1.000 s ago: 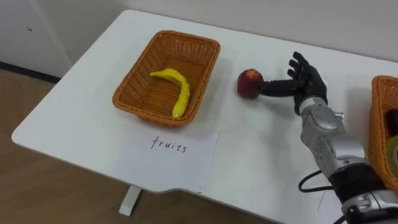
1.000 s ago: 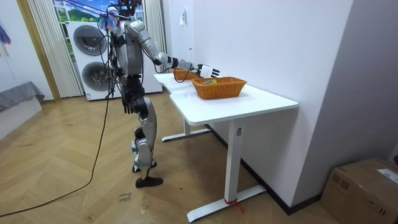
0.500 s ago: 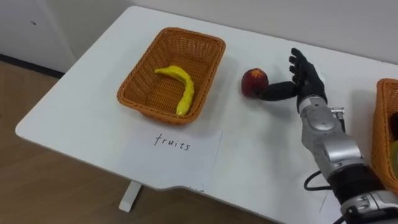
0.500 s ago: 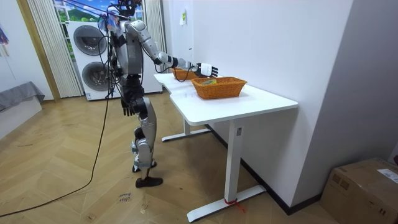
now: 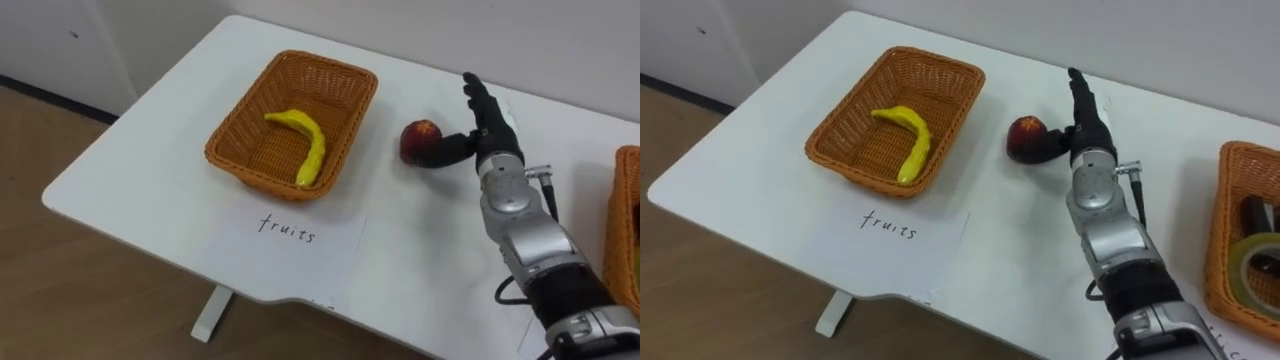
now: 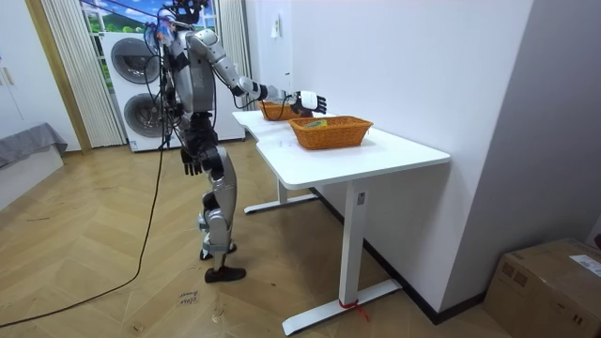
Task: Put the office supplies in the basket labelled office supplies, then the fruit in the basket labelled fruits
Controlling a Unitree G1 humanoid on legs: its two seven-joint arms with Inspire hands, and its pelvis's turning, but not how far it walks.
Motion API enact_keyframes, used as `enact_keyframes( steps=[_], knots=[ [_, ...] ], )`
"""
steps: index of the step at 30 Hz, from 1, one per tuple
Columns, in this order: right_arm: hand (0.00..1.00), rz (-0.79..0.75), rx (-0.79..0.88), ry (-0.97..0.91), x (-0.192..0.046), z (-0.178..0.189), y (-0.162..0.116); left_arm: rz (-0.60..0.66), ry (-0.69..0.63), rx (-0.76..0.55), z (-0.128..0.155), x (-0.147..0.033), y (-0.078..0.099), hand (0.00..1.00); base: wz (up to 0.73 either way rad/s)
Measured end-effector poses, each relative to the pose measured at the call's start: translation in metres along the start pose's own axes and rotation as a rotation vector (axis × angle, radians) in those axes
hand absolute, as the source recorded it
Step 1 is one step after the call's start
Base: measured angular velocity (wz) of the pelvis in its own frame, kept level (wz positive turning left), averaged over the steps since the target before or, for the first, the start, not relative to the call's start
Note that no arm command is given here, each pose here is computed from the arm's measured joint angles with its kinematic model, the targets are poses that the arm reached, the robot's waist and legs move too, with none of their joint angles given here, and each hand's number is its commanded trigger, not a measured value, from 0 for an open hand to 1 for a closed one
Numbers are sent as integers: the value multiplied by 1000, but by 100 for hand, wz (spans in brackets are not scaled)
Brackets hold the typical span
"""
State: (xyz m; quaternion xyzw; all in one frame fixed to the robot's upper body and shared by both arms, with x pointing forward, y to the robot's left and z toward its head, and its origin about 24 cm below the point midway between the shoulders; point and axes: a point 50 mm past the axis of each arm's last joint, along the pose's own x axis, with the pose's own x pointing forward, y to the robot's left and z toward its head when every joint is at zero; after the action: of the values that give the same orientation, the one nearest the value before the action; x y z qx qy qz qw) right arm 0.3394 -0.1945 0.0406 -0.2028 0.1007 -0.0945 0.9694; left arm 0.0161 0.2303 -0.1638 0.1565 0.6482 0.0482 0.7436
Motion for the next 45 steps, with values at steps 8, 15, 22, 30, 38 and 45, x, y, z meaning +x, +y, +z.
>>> enact_keyframes(
  steps=[8,15,22,30,38,45],
  knots=[
    [0,-26,40,63,3,-12,-7,-21,-11,-24,2,0,-1,0,4],
    [0,-43,41,66,4,-13,-16,-27,1,-38,-3,-1,-1,0,2],
    [0,-34,39,74,4,-15,-16,-31,18,-37,-10,-2,-3,0,6],
    [0,-50,22,80,12,-12,-30,-41,12,-41,-9,-2,-4,0,1],
    [0,-79,38,95,14,-13,-37,-41,-5,-42,-4,-2,-4,0,0],
    [0,-74,33,89,14,-13,-36,-52,-22,-44,-1,-1,-4,0,0]
  ],
)
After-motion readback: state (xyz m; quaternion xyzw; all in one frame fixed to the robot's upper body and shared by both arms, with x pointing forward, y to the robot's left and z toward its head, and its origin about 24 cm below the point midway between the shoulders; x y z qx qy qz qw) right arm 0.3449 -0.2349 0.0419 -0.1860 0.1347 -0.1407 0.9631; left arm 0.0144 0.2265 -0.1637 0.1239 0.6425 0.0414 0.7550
